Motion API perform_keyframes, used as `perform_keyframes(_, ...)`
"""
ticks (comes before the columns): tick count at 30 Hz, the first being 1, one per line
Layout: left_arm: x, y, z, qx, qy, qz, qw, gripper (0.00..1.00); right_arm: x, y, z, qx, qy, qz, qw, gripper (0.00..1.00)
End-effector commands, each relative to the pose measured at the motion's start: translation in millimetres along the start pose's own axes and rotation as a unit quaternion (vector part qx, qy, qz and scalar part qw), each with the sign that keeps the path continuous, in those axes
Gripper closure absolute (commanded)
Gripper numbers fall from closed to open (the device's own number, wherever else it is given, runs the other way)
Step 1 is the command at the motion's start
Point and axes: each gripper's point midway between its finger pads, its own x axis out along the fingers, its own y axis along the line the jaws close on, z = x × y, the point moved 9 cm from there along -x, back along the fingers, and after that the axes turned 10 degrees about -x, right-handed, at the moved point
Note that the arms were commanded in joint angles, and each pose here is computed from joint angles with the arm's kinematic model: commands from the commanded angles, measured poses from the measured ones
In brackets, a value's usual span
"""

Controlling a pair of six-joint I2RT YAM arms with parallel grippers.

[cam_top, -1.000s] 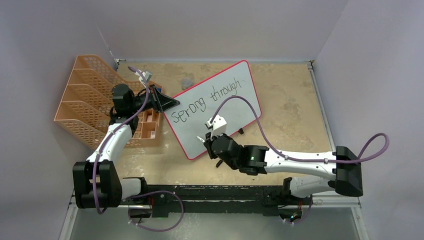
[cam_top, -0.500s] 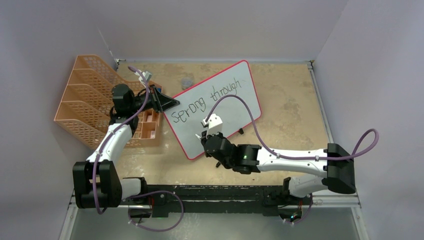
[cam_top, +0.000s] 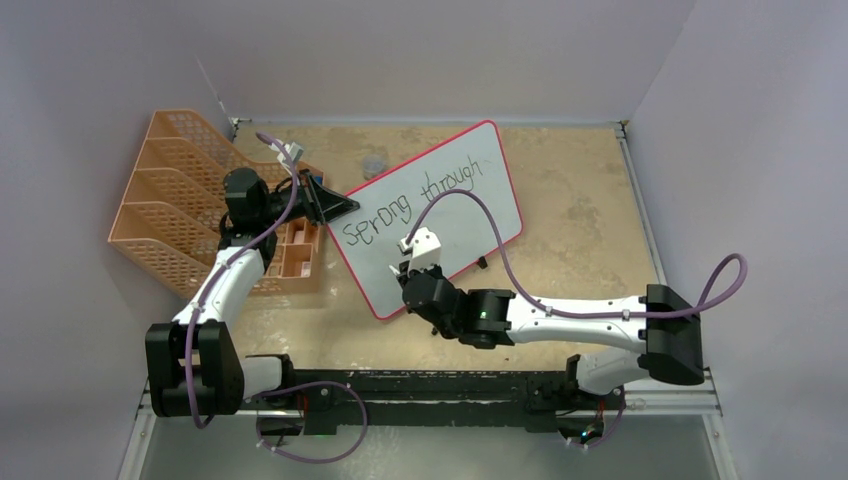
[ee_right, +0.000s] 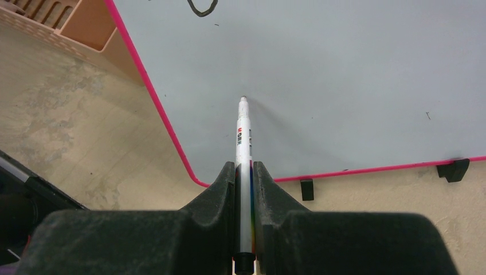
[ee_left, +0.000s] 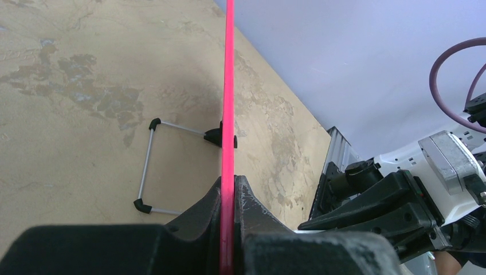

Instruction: Write a sentence on the whiteboard

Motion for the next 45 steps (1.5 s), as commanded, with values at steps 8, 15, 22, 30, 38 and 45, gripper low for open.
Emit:
perform_keyframes(8,3.0,-8.6,-2.3,0.021,0.019,-0.022,0.999,1.00,1.6,4.2,16.1,0.020,-0.021,-0.024,0.999,1.00)
perform_keyframes(15,3.0,-9.2,-2.0,0.022,0.020,-0.024,0.999,1.00,4.3,4.5,14.2,0.015,-0.019,-0.030,0.999,1.00)
perform_keyframes(22,2.9,-9.4,-2.2,0.023,0.020,-0.024,0.999,1.00,5.0,4.6,11.9,0.012,-0.013,-0.032,0.999,1.00)
perform_keyframes(30,2.8,-9.9,-2.4,0.023,0.020,-0.025,0.999,1.00,4.2,-0.5,7.4,0.001,-0.007,-0.048,0.999,1.00)
perform_keyframes(38,3.0,-9.5,-2.6,0.022,0.021,-0.025,0.999,1.00,2.5,-9.2,8.0,0.000,-0.011,-0.073,0.997,1.00)
perform_keyframes(45,3.1,-8.8,-2.5,0.022,0.020,-0.023,0.999,1.00,-3.1,-11.2,15.2,0.007,-0.018,-0.060,0.998,1.00)
